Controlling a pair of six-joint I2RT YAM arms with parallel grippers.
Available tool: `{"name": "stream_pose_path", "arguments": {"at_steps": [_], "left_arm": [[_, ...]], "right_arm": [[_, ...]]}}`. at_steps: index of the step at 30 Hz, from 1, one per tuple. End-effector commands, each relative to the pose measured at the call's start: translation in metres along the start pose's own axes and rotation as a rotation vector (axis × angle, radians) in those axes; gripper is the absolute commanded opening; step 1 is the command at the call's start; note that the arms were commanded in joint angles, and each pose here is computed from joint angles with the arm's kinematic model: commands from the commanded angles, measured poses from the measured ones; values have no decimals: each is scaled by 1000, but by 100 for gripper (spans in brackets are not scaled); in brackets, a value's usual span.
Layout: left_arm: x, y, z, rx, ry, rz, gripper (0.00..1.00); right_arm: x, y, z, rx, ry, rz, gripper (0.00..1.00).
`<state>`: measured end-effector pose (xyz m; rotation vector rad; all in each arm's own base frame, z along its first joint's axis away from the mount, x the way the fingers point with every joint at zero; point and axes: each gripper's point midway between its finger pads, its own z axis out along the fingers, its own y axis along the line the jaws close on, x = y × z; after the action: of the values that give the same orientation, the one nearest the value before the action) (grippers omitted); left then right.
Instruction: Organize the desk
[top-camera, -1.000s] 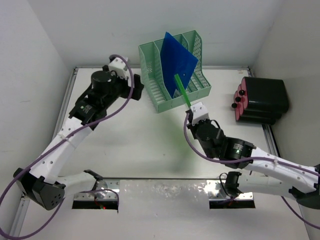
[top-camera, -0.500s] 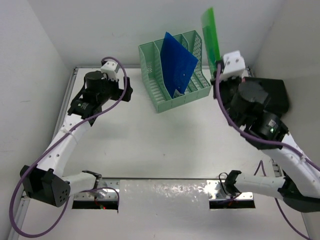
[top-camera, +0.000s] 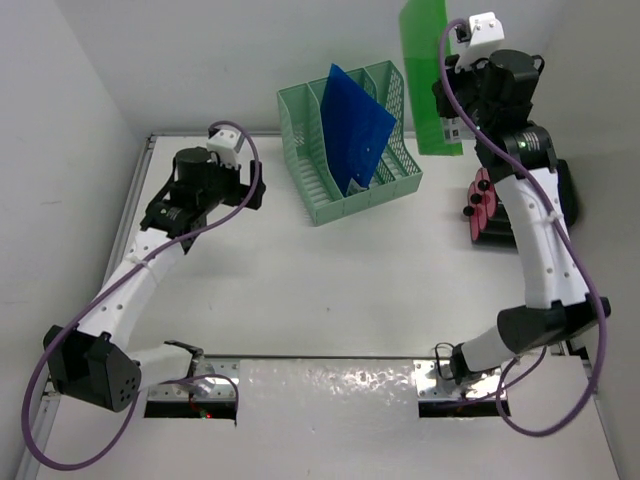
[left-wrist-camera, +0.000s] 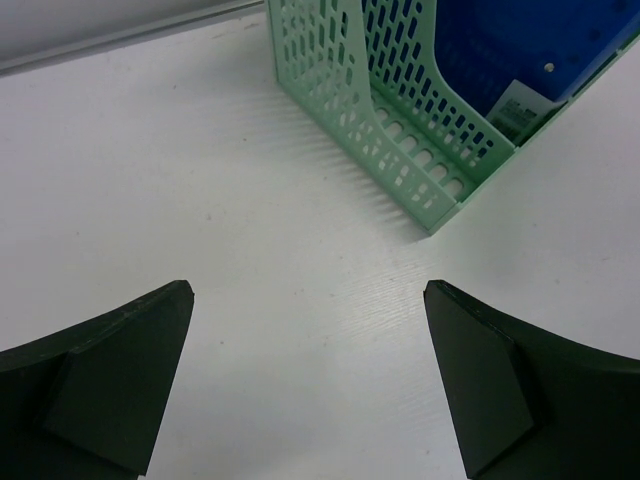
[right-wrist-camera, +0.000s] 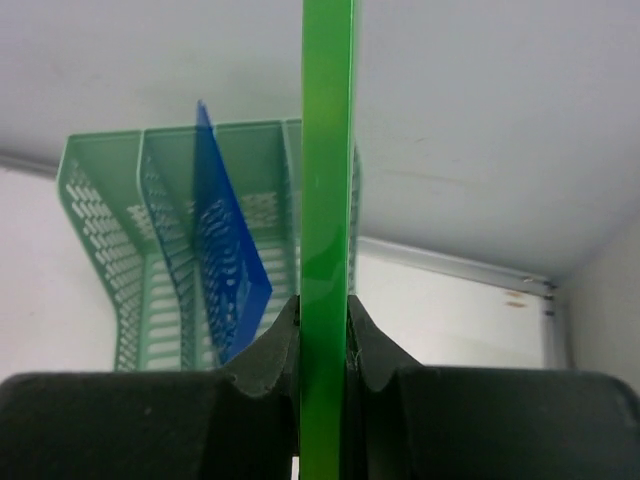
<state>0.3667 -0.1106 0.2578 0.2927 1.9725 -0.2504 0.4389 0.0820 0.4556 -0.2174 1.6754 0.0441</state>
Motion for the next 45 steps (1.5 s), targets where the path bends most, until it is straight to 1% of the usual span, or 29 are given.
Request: {"name": "stream_pose_path", "arguments": {"at_steps": [1, 3, 6, 7, 9, 11, 12, 13, 15, 20, 21, 22, 23, 24, 25, 26, 29, 32, 34, 37, 38, 39, 41, 42, 45], "left_arm": [[-11, 7, 2, -24, -48, 38, 100], [-10, 8, 5, -27, -43, 42, 100], [-8, 11, 14, -41, -32, 46, 99], [-10, 12, 16, -42, -40, 47, 100], [-8, 13, 22, -47, -32, 35, 100], [-7, 15, 28, -56, -28, 30, 100], [-9, 17, 29, -63, -32, 30, 100], [-8, 18, 33, -66, -23, 32, 100], [-11, 21, 37, -80, -21, 40, 100], [-13, 32, 44, -122, -12, 49, 100], [-14, 34, 44, -135, -15, 53, 99], [-17, 38, 46, -154, -17, 53, 100], [-20, 43, 46, -176, -23, 54, 100], [-23, 48, 46, -202, -27, 54, 99], [-24, 53, 48, -215, -26, 56, 99], [-31, 55, 47, -223, -39, 57, 100], [-36, 57, 48, -226, -38, 56, 100], [-37, 56, 49, -218, -33, 62, 100], [-33, 57, 52, -219, -11, 64, 100], [-28, 56, 58, -208, 28, 73, 99], [-33, 56, 58, -207, 27, 81, 100], [-28, 57, 59, -207, 49, 83, 100], [-29, 58, 61, -208, 61, 91, 100], [-26, 59, 63, -210, 78, 94, 99], [-26, 61, 66, -220, 93, 99, 100]], "right_arm": [[-27, 22, 12, -211, -134, 90, 0], [-28, 16, 19, -228, -159, 101, 0], [-15, 17, 33, -255, -162, 89, 0], [-8, 18, 39, -265, -172, 82, 0], [10, 16, 52, -260, -152, 89, 0], [13, 12, 62, -250, -187, 78, 0], [28, 11, 68, -243, -178, 80, 0], [17, 8, 70, -236, -248, 70, 0], [21, 4, 75, -217, -300, 60, 0], [33, -6, 83, -157, -374, 33, 0], [44, -5, 85, -155, -367, 30, 0], [46, -7, 85, -144, -395, 25, 0], [40, -7, 84, -142, -425, 22, 0], [48, -7, 88, -141, -423, 26, 0], [42, -8, 87, -149, -464, 36, 0], [43, -8, 89, -154, -472, 45, 0], [55, -7, 100, -184, -479, 64, 0], [51, -5, 90, -198, -572, 44, 0], [54, -5, 82, -186, -627, 0, 0], [58, -9, 83, -156, -650, -68, 0], [65, -8, 85, -153, -642, -81, 0], [62, -10, 83, -146, -665, -97, 0], [65, -14, 79, -144, -677, -93, 0], [60, -16, 73, -147, -707, -88, 0], [54, -19, 61, -175, -726, -59, 0]]}}
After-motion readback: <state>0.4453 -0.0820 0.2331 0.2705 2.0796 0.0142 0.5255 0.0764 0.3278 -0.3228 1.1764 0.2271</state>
